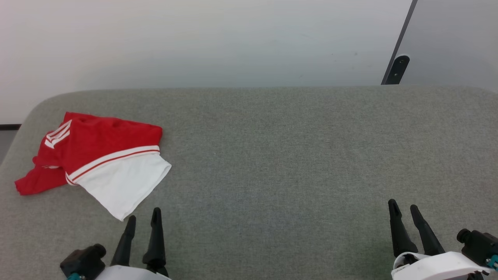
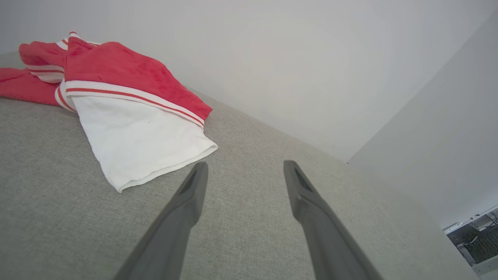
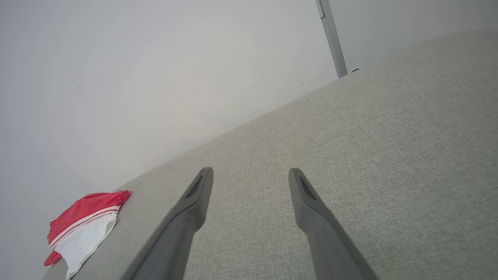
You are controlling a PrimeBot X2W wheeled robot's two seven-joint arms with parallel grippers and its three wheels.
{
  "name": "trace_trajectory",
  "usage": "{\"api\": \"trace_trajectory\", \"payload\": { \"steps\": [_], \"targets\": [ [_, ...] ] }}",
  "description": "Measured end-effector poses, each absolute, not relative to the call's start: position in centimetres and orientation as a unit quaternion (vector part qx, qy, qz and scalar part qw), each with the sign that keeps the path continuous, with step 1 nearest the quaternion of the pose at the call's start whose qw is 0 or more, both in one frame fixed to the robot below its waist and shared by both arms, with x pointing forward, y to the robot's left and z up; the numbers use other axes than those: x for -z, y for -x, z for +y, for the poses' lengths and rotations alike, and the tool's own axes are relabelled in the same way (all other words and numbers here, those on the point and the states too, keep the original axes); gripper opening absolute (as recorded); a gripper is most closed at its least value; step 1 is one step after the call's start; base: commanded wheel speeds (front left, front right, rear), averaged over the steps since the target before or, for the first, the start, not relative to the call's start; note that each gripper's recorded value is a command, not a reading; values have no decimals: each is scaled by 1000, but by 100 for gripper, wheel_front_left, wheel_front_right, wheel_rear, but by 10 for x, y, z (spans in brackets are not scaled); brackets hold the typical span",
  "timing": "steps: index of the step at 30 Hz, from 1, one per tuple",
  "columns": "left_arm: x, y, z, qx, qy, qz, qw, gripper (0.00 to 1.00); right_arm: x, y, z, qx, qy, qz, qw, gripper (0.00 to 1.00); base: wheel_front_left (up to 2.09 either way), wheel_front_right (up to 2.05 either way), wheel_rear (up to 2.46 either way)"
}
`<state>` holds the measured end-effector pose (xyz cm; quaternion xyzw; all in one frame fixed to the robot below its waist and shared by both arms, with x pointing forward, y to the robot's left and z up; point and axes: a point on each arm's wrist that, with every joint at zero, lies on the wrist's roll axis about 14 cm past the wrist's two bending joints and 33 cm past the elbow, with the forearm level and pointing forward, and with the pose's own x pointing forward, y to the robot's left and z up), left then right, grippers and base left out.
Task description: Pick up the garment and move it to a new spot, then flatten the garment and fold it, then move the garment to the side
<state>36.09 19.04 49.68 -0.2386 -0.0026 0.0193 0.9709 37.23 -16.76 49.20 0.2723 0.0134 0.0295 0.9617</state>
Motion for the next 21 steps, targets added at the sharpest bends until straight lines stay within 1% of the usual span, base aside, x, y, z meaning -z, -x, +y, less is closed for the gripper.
{"api": "trace_trajectory", "payload": {
  "steps": [21],
  "targets": [
    [-499,-353,184,-5,138,-14,990,100,-493,-364,-171,-29,-191,-2,981,100,0,0,0]
  ]
}}
